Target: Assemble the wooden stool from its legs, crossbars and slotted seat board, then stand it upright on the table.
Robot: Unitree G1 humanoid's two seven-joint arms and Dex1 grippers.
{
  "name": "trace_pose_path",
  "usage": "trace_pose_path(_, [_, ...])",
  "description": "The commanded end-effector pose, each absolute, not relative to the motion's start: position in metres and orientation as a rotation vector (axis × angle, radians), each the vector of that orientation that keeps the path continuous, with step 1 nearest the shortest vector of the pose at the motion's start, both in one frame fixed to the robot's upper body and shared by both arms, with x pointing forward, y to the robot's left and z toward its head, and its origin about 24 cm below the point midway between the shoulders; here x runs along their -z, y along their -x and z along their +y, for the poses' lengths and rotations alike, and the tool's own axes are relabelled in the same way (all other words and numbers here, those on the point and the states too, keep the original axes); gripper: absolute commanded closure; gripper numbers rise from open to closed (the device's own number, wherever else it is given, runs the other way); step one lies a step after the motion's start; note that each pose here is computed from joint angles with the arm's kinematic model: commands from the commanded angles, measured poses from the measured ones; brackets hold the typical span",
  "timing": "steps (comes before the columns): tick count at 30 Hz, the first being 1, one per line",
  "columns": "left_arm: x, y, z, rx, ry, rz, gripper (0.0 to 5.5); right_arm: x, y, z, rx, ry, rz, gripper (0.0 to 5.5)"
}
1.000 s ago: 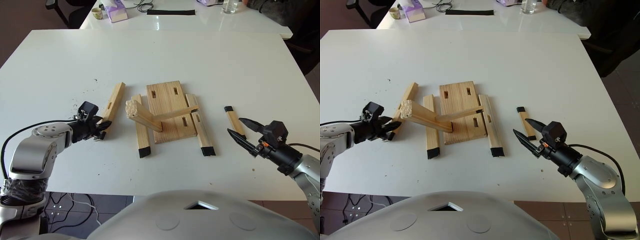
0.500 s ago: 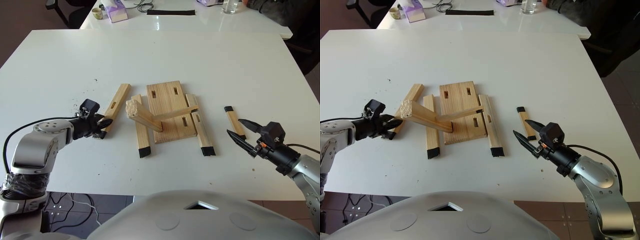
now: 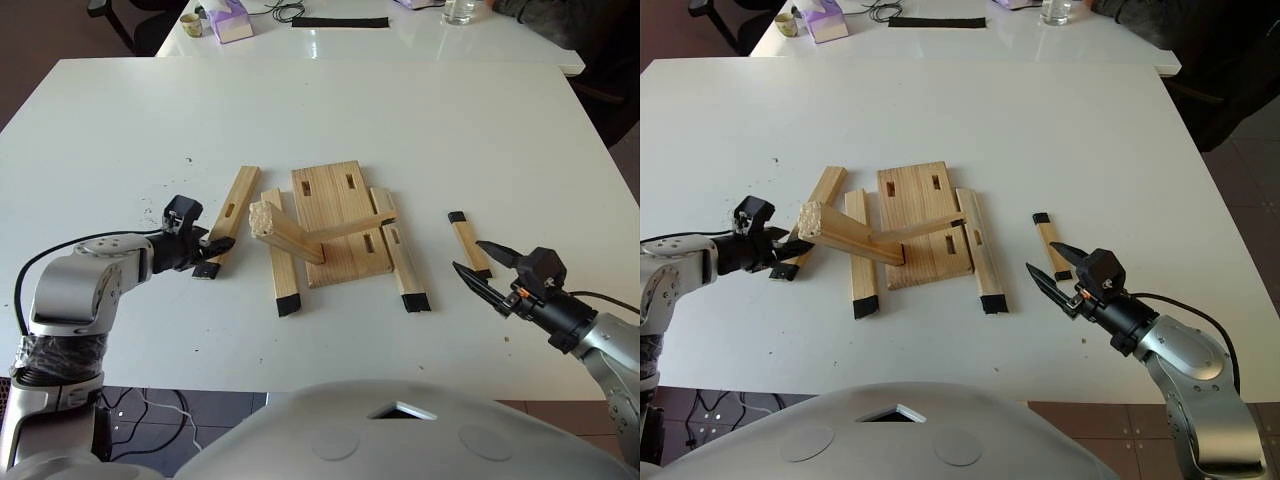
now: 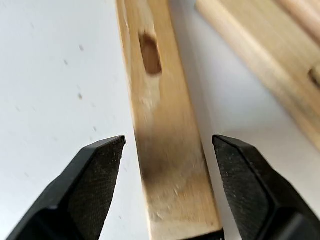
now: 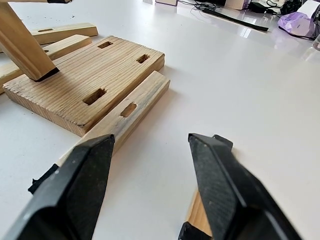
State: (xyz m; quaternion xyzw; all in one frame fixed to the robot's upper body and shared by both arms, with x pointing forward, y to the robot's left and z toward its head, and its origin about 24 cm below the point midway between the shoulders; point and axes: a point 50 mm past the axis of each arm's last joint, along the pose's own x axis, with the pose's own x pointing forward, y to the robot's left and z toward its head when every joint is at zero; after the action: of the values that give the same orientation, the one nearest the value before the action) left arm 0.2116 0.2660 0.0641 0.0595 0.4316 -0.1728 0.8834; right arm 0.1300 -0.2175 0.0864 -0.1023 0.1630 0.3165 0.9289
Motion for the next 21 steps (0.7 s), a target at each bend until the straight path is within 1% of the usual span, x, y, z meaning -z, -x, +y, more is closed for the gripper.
trace_pose_path(1, [-0.034, -0.198, 0.274, 0.302, -0.127, 0.999, 2.25, -0.087, -0.132, -0.216, -0.66, 0.224, 0.328, 2.8])
trace_pose_path(3, [-0.03, -0.194, 0.268, 0.334, -0.112, 0.989, 2.25, -0.087, -0.134, -0.217, -0.67, 0.23, 0.329, 2.8])
trace_pose_path(6, [-0.033, -0.195, 0.26, 0.376, -0.083, 0.945, 2.68, -0.087, -0.136, -0.218, -0.678, 0.239, 0.33, 2.8])
trace_pose_path(11, [-0.039, -0.208, 0.264, 0.331, -0.063, 0.869, 3.46, -0.089, -0.14, -0.221, -0.677, 0.251, 0.326, 2.8])
trace_pose_path(13, [-0.045, -0.217, 0.263, 0.319, -0.038, 0.805, 3.51, -0.091, -0.143, -0.224, -0.666, 0.259, 0.317, 2.8])
trace_pose_path(15, [-0.054, -0.229, 0.263, 0.3, -0.003, 0.721, 3.51, -0.094, -0.145, -0.227, -0.655, 0.258, 0.307, 2.8])
trace_pose_path(18, [-0.079, -0.252, 0.265, 0.278, 0.078, 0.533, 3.51, -0.1, -0.151, -0.235, -0.648, 0.266, 0.292, 2.8])
trace_pose_path(20, [-0.107, -0.268, 0.266, 0.295, 0.101, 0.364, 3.51, -0.108, -0.156, -0.245, -0.634, 0.283, 0.273, 2.8])
trace_pose_path(21, [-0.13, -0.278, 0.264, 0.32, 0.117, 0.253, 3.51, -0.116, -0.162, -0.253, -0.61, 0.288, 0.247, 2.8])
